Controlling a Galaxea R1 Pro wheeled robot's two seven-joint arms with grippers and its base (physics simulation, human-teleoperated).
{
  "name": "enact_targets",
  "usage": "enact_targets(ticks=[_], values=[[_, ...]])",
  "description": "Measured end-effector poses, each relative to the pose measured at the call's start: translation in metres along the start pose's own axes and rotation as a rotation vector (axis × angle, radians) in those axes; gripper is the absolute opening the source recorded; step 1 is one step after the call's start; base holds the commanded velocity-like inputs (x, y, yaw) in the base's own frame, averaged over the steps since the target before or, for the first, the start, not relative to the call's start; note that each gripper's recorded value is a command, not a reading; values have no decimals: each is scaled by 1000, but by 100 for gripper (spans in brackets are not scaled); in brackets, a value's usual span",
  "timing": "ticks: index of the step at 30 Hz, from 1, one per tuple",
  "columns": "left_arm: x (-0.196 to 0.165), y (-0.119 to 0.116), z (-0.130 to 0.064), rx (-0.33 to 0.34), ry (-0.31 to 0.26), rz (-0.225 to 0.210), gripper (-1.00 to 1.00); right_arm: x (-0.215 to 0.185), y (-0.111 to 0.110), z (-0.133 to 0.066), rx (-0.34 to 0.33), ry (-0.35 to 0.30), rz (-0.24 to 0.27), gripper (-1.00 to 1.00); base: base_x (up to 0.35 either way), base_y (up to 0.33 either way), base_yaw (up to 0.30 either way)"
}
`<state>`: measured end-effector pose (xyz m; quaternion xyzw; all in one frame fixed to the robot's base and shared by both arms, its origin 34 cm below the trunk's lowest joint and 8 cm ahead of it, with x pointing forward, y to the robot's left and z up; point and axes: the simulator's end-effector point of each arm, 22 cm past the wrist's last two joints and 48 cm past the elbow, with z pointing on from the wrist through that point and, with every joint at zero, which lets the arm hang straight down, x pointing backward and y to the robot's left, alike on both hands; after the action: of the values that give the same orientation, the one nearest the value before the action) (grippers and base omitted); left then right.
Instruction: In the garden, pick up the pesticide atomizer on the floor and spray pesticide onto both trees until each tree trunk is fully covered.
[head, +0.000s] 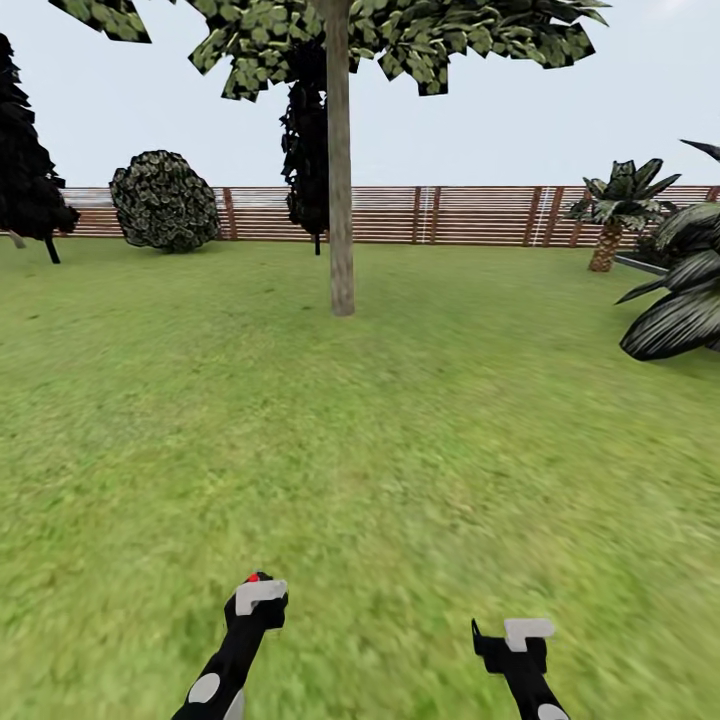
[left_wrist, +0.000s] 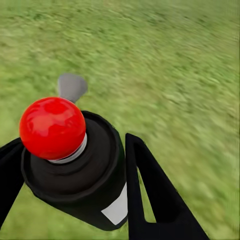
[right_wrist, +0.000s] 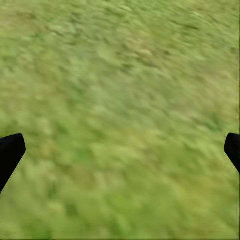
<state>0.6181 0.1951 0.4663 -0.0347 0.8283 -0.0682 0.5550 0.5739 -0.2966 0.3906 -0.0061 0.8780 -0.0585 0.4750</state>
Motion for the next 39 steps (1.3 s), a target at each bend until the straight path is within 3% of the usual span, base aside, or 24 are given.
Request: enact_targets(ticks=[19,39], values=[[0,0,0,1,0,0,-100,0,0,0,0,1,0,100,350,10,0],[0,-1,0,2,0,0,-100,0,1,0,-1,1,2,100,350,116,0]])
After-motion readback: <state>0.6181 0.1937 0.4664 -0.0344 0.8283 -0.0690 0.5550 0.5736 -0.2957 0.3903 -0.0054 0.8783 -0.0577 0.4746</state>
